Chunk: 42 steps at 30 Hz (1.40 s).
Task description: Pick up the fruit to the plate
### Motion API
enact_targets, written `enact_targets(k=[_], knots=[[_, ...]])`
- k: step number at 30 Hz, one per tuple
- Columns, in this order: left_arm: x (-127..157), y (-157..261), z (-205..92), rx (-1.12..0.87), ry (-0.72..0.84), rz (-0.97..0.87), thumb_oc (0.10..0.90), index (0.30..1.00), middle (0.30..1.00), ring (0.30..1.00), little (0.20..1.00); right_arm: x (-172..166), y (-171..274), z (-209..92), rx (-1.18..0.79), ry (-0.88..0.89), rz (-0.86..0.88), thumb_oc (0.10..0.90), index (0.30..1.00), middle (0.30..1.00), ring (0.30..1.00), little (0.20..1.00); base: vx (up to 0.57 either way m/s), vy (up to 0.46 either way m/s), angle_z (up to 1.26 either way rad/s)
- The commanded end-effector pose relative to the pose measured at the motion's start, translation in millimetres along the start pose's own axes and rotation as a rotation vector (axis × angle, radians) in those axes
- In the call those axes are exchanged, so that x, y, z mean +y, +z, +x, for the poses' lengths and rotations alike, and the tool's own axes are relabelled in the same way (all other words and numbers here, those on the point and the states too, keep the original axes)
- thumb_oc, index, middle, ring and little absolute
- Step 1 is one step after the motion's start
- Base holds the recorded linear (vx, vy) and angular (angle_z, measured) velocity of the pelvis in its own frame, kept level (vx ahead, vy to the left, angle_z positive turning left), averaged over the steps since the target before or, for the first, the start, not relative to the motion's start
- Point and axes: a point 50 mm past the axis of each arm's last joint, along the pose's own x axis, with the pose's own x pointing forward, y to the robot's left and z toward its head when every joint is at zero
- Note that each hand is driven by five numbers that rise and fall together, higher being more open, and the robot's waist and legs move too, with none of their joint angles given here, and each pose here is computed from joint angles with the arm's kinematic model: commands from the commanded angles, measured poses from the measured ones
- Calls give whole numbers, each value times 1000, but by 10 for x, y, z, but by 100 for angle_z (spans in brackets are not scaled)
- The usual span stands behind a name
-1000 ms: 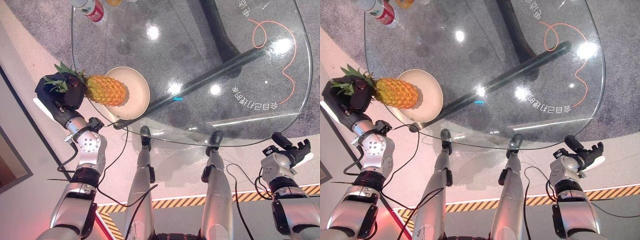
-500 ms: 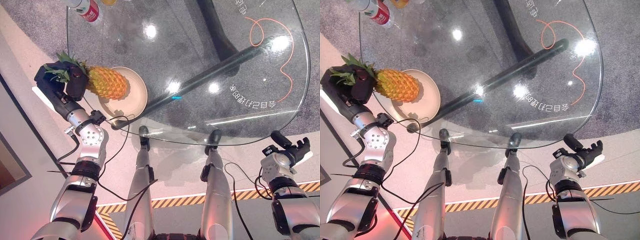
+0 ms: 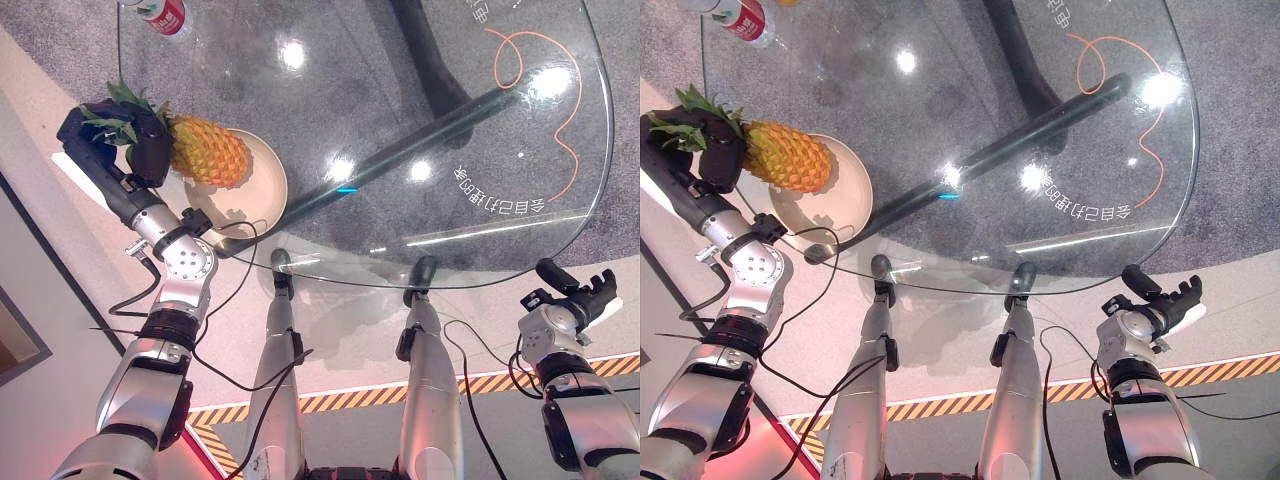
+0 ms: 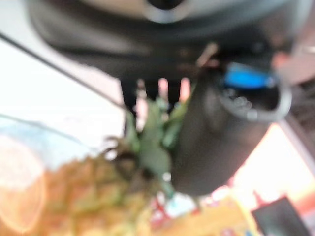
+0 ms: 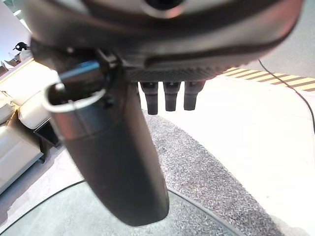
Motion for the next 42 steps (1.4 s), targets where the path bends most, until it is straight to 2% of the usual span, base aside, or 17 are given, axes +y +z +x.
enact_targets(k=[1,14,42], knots=[[8,420,413,-241,112,-53,100,300,300,300,200,11,164,38,-73,-12,13,800,900,900,900,900,0,0,0],[13,484,487,-307,163,-14,100,300,300,300,200,77,190,19,-80,3,24,800,900,900,900,900,-2,1,0],[-34,373,269,-338,78,25,100,300,300,300,200,95,221,15,-92,1,42,800,900,900,900,900,-5,0,0]])
